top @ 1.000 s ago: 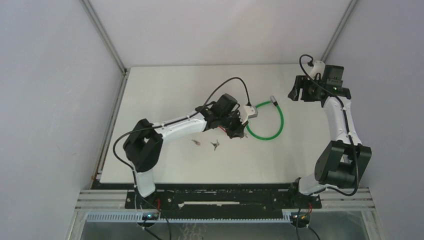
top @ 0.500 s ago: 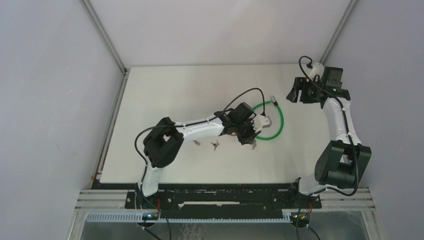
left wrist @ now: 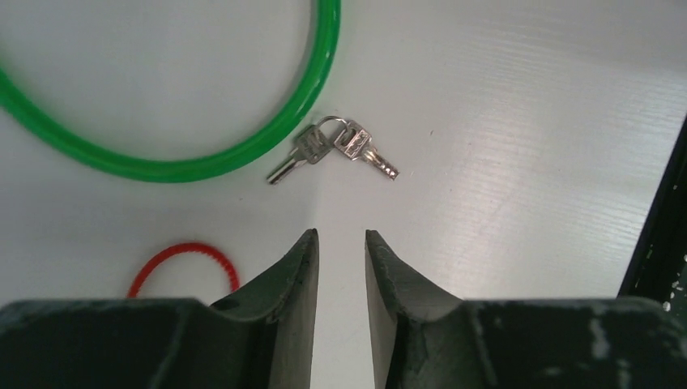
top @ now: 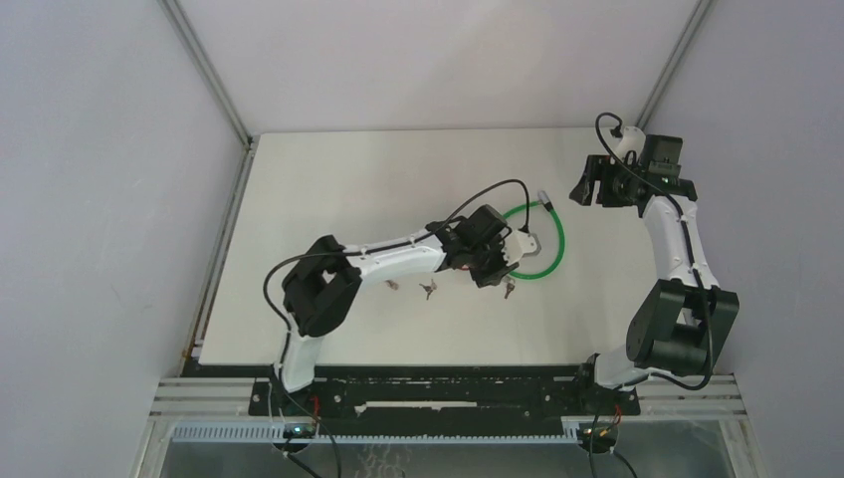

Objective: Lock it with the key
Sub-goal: Reset both arms

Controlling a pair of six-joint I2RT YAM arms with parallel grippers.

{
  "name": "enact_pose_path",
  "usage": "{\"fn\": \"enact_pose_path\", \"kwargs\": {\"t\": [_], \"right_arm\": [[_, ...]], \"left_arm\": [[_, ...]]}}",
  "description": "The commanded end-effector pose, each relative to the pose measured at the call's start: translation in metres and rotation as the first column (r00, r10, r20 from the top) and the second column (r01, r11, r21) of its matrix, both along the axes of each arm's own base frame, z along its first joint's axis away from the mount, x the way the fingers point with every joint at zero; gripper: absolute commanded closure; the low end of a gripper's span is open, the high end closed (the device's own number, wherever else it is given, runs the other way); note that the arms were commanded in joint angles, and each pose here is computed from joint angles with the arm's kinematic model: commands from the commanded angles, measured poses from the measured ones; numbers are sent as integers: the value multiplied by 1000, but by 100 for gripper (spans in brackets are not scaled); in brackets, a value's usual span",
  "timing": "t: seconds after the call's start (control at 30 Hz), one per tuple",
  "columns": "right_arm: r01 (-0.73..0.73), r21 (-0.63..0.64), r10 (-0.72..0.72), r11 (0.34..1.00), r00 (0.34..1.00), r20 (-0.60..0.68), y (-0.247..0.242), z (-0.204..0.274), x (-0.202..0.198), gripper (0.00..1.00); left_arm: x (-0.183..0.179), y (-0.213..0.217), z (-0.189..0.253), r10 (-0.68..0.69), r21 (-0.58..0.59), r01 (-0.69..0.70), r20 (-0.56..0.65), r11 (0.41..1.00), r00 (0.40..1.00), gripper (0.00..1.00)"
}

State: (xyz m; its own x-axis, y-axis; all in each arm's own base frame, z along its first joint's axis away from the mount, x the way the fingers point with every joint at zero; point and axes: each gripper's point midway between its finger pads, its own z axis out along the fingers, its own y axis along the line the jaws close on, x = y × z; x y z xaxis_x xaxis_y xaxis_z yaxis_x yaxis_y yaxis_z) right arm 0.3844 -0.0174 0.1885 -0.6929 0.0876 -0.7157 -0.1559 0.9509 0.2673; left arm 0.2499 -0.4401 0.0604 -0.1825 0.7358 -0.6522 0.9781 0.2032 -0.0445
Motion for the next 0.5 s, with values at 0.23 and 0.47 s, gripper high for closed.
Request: {"fn": "enact_pose_path", "kwargs": {"t": [0.23, 0.47], "right_arm": [[46, -96, -32, 994, 989, 144, -11, 41, 2, 21], [52, -203, -7, 978, 976, 217, -1, 55, -1, 0]], "left_arm": [[52, 54, 123, 176, -112, -147, 335, 983, 926, 60], [86, 102, 164, 369, -198, -313, 419, 929, 829, 46]]}}
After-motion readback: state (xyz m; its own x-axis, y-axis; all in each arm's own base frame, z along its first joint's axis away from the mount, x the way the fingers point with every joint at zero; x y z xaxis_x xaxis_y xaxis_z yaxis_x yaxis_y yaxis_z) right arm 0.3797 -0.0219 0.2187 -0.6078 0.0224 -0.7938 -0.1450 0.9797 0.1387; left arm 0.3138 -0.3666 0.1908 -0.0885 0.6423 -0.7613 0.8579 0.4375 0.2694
